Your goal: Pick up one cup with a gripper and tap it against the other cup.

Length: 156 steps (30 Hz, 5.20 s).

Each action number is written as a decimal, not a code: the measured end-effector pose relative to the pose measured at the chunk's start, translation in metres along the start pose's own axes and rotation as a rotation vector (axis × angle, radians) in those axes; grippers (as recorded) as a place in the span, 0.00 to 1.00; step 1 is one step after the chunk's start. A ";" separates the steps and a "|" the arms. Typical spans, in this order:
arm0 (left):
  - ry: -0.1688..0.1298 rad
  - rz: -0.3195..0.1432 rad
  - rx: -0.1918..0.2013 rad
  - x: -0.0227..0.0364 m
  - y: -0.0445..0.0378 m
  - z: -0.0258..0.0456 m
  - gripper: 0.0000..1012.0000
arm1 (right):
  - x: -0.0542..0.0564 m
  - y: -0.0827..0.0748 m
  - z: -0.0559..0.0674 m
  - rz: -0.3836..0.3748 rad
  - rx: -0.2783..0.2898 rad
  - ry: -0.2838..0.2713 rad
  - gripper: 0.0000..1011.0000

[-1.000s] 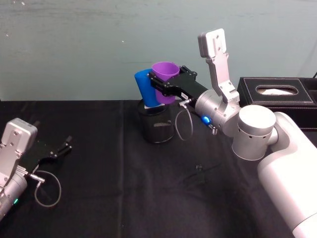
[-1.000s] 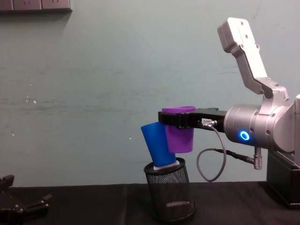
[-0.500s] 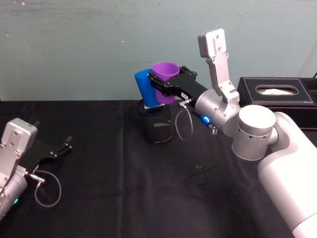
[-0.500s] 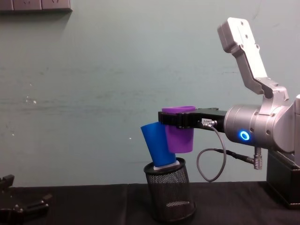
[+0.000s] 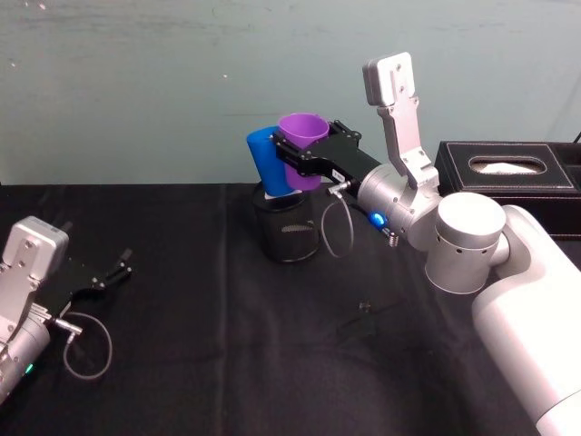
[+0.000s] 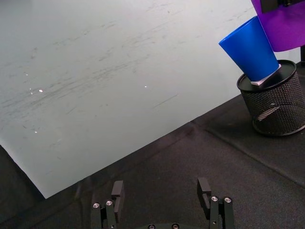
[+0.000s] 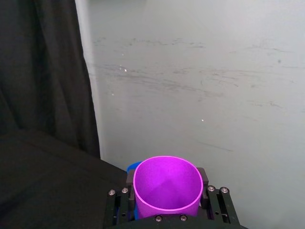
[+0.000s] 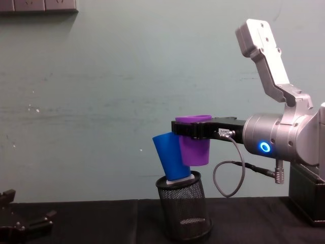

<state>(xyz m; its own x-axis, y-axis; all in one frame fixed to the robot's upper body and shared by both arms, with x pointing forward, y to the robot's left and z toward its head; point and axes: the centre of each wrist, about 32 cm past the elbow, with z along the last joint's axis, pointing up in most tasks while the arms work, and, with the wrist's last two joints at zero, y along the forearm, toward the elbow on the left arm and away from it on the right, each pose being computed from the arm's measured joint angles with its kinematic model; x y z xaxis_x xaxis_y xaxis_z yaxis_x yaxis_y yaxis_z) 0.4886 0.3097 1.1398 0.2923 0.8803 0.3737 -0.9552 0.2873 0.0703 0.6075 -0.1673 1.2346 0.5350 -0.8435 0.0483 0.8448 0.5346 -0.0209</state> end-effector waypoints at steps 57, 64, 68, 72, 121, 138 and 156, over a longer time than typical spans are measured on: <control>0.000 0.000 0.000 0.0000 0.0000 0.0000 0.99 | 0.000 0.000 0.000 0.000 0.000 0.000 0.73; 0.000 0.000 0.000 0.0000 0.0000 0.0000 0.99 | 0.000 0.000 0.000 0.000 0.000 0.000 0.73; 0.000 0.000 0.000 0.0000 0.0000 0.0000 0.99 | 0.000 0.000 0.000 0.000 0.000 0.000 0.73; 0.000 0.000 0.000 0.0000 0.0000 0.0000 0.99 | 0.000 0.000 0.000 0.000 0.000 0.000 0.73; 0.000 0.000 0.000 0.0000 0.0000 0.0000 0.99 | 0.000 0.000 0.000 0.000 0.000 0.000 0.73; 0.000 0.000 0.000 0.0000 0.0000 0.0000 0.99 | 0.000 0.000 0.000 0.000 0.000 0.000 0.73; 0.000 0.000 0.000 0.0000 0.0000 0.0000 0.99 | 0.000 0.000 0.000 0.000 0.000 0.000 0.73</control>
<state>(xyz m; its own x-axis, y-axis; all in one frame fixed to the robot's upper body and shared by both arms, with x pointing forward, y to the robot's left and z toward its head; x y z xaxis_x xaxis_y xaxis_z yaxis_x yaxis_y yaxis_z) 0.4886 0.3097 1.1398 0.2923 0.8803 0.3737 -0.9552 0.2874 0.0702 0.6075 -0.1672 1.2346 0.5350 -0.8435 0.0482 0.8448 0.5347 -0.0209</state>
